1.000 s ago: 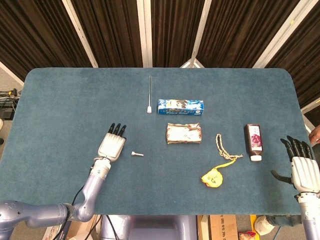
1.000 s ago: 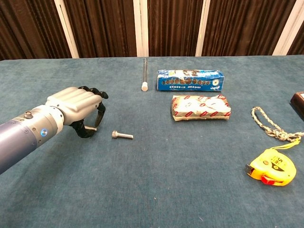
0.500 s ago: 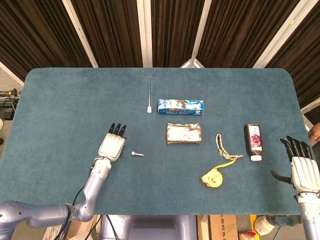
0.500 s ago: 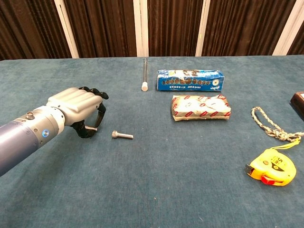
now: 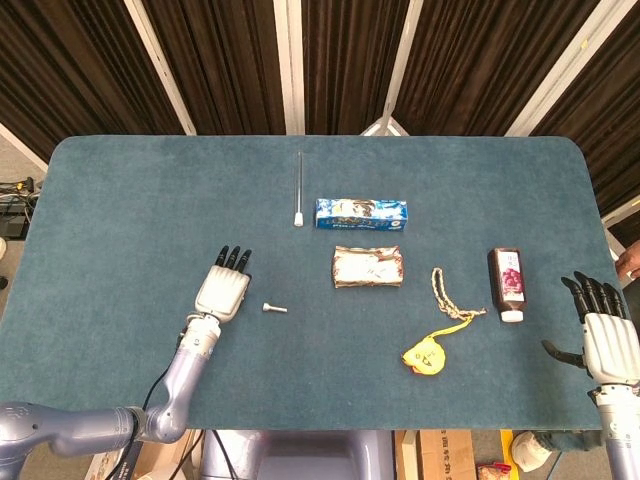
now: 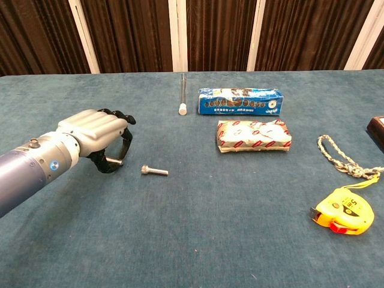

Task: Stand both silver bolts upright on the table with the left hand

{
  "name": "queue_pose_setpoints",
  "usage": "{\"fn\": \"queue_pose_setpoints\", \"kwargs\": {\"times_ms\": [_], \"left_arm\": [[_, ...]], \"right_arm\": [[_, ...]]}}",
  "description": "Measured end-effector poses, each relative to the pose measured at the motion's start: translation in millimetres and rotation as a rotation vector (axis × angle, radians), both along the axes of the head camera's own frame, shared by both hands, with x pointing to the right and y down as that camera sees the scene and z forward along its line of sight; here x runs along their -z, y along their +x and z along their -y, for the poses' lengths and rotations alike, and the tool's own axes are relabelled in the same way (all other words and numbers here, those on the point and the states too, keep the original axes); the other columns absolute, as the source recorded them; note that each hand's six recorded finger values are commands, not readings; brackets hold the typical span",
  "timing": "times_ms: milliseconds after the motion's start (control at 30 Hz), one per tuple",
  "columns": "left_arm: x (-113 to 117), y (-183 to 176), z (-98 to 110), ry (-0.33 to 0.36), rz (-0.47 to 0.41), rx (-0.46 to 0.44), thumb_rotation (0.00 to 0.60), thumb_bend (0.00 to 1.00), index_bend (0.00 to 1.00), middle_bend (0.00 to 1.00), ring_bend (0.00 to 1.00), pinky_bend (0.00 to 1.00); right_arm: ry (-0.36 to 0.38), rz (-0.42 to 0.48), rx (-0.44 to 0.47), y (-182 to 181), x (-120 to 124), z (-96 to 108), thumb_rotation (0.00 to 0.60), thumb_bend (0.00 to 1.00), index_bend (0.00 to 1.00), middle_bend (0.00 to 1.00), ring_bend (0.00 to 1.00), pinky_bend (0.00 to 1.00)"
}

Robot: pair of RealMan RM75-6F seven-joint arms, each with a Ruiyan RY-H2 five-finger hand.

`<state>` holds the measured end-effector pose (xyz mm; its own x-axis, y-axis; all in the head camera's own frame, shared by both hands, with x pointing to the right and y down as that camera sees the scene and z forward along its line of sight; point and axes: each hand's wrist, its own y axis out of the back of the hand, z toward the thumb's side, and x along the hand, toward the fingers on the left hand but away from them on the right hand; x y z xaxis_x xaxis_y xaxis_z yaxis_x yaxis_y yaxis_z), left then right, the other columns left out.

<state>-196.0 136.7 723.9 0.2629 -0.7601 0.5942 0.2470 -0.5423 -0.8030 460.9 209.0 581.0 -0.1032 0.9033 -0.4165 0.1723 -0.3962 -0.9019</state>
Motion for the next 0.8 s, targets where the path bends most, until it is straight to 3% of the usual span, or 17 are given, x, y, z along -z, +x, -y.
{"fn": "queue_pose_setpoints", "kwargs": {"times_ms": [400,800], "left_arm": [[32,-34,27,-0.016,-0.126,0.164,0.600,0.50,0.57,0.07,0.00,0.00],[46,-78,47,-0.039,-0.159,0.297,0.600,0.50,0.57,0.08,0.00,0.00]], "right_arm": [[-0.013,-0.007,0.013,-4,-4,-2,0.600,0.15,0.15,0.09,0.06,0.00],[-0.023,-0.017,0.024,-7,-7,-3,0.600,0.15,0.15,0.09,0.06,0.00]]}}
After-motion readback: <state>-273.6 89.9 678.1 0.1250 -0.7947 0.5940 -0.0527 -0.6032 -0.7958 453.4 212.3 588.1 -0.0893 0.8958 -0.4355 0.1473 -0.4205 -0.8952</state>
